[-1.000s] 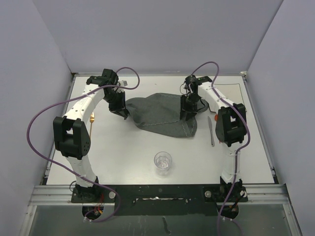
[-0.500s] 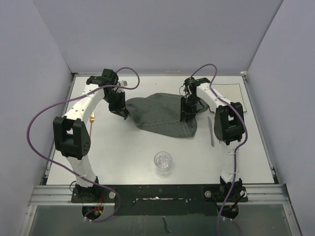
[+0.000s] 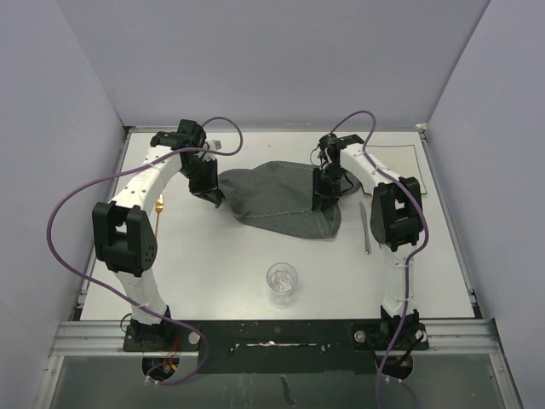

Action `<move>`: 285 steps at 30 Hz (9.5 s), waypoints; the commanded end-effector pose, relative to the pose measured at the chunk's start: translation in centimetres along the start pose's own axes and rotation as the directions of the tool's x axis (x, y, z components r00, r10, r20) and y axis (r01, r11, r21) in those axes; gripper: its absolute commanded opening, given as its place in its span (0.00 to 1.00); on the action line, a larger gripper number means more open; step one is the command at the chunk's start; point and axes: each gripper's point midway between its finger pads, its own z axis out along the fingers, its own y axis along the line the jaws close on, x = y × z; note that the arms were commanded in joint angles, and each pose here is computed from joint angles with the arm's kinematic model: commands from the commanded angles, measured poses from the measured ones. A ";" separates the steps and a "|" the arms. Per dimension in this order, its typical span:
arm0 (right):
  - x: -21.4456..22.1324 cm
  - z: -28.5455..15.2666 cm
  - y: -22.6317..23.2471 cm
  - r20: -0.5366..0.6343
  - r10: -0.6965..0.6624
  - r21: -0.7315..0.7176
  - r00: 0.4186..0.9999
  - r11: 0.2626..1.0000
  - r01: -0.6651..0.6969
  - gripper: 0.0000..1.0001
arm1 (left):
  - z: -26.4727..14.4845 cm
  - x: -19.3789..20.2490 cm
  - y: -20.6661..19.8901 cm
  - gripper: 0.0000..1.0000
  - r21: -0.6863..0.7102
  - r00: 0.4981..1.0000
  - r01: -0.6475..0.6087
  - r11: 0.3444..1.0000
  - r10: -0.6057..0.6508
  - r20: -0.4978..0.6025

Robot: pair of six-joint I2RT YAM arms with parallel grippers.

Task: Set the dinner table for one person
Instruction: Flatten out the napkin at the center of the board.

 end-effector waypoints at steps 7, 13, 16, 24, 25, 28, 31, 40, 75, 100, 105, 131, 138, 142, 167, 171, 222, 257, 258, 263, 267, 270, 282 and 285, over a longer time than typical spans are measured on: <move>-0.3 -3.1 1.3 0.072 -0.023 -0.020 0.997 0.999 0.025 0.28 | -1.4 -0.8 -0.8 0.00 0.013 0.998 -0.034 0.999 0.034 0.047; -0.3 -3.6 1.5 0.082 -0.027 -0.020 0.996 0.999 0.029 0.28 | -1.4 -0.8 -0.8 0.00 0.014 0.998 -0.034 0.999 0.033 0.047; -0.3 -3.6 1.5 0.083 -0.029 -0.019 0.996 0.999 0.031 0.27 | -1.4 -0.7 -0.8 0.00 0.013 0.998 -0.033 0.999 0.033 0.045; -0.2 -3.2 1.3 0.070 -0.028 -0.012 0.997 1.000 0.029 0.00 | -1.3 -0.7 -0.8 0.00 0.012 0.998 -0.034 0.999 0.033 0.044; -0.2 -3.3 1.4 0.073 -0.031 -0.009 0.997 0.999 0.031 0.00 | -1.4 -0.8 -0.8 0.00 0.011 0.998 -0.034 0.999 0.034 0.046; -0.3 -4.0 1.5 0.089 -0.039 -0.006 0.995 0.999 0.039 0.00 | -1.3 -0.8 -0.8 0.00 0.009 0.998 -0.034 0.999 0.033 0.045; -0.3 -5.4 1.7 0.109 -0.052 -0.002 0.993 0.999 0.052 0.00 | -1.7 -1.0 -0.9 0.00 0.006 0.998 -0.033 0.999 0.032 0.054; -0.2 -12.7 2.6 0.233 -0.098 -0.001 0.968 0.995 0.101 0.00 | -7.0 -3.4 -1.4 0.00 -0.037 0.980 -0.032 0.999 0.039 0.196; -5.3 -42.1 -0.9 0.931 0.162 -0.236 0.326 0.951 0.201 0.00 | -25.8 -10.2 -7.4 0.00 0.045 0.701 0.003 0.999 -0.035 0.713; -23.8 -46.2 -1.5 0.846 0.530 -0.467 0.064 0.677 0.570 0.00 | -24.0 -34.1 -4.1 0.00 0.374 0.322 -0.254 0.892 -0.286 0.902; -23.1 -51.4 -2.7 0.780 0.626 -0.453 0.008 0.556 0.696 0.00 | -30.7 -33.3 -6.0 0.00 0.253 0.136 -0.412 0.875 -0.215 0.967; -15.4 -30.9 -7.4 0.490 0.693 -0.861 0.529 0.292 0.416 0.00 | -24.7 -15.1 5.0 0.00 0.514 0.383 -0.087 0.853 -0.448 0.808; -9.7 -26.8 -6.9 0.447 0.661 -0.887 0.602 0.413 0.205 0.00 | -18.0 -9.4 1.8 0.00 0.600 0.665 0.033 0.799 -0.466 0.583; -4.4 -18.6 -8.8 0.368 0.650 -0.800 0.665 0.585 -0.129 0.00 | -13.4 -3.8 0.6 0.00 0.610 0.773 0.159 0.777 -0.482 0.413; 10.6 -4.3 -6.3 0.042 0.485 -0.494 0.873 0.770 -0.404 0.22 | -6.8 9.1 2.0 0.22 0.405 0.851 0.441 0.801 -0.517 0.094; 11.9 -4.7 -6.3 0.041 0.466 -0.478 0.884 0.786 -0.392 0.34 | -7.1 8.9 1.7 0.25 0.408 0.851 0.410 0.816 -0.503 0.151; -10.8 3.4 -5.1 0.224 0.198 -0.078 0.954 0.980 -0.185 0.00 | 15.3 -12.7 7.5 0.00 -0.088 0.938 0.347 0.934 -0.347 0.022; -15.5 5.3 -7.1 0.247 0.264 -0.096 0.932 0.964 -0.247 0.00 | 18.2 -18.9 9.9 0.00 0.128 0.902 0.404 0.906 -0.418 0.106; -15.6 5.2 -7.1 0.247 0.265 -0.098 0.932 0.964 -0.248 0.00 | 18.3 -18.9 9.9 0.00 0.130 0.902 0.405 0.905 -0.419 0.109; -15.4 5.3 -7.0 0.242 0.262 -0.100 0.934 0.964 -0.245 0.00 | 18.6 -19.3 10.4 0.00 0.155 0.897 0.408 0.900 -0.427 0.112; -15.5 5.0 -6.7 0.248 0.245 -0.118 0.937 0.968 -0.222 0.00 | 18.9 -19.3 10.4 0.00 0.198 0.896 0.411 0.890 -0.434 0.093; -16.3 3.4 -5.3 0.290 0.199 -0.166 0.936 0.974 -0.156 0.00 | 17.8 -19.9 9.5 0.00 0.238 0.902 0.387 0.891 -0.419 0.102; -18.0 -10.9 -2.0 0.506 0.152 -0.335 0.849 0.942 0.031 0.33 | 4.4 -23.0 3.0 0.19 0.385 0.909 0.199 0.901 -0.317 0.270; -16.0 -12.3 -2.4 0.463 0.163 -0.350 0.871 0.937 0.011 0.39 | 1.7 -22.5 1.1 0.19 0.386 0.910 0.153 0.910 -0.282 0.304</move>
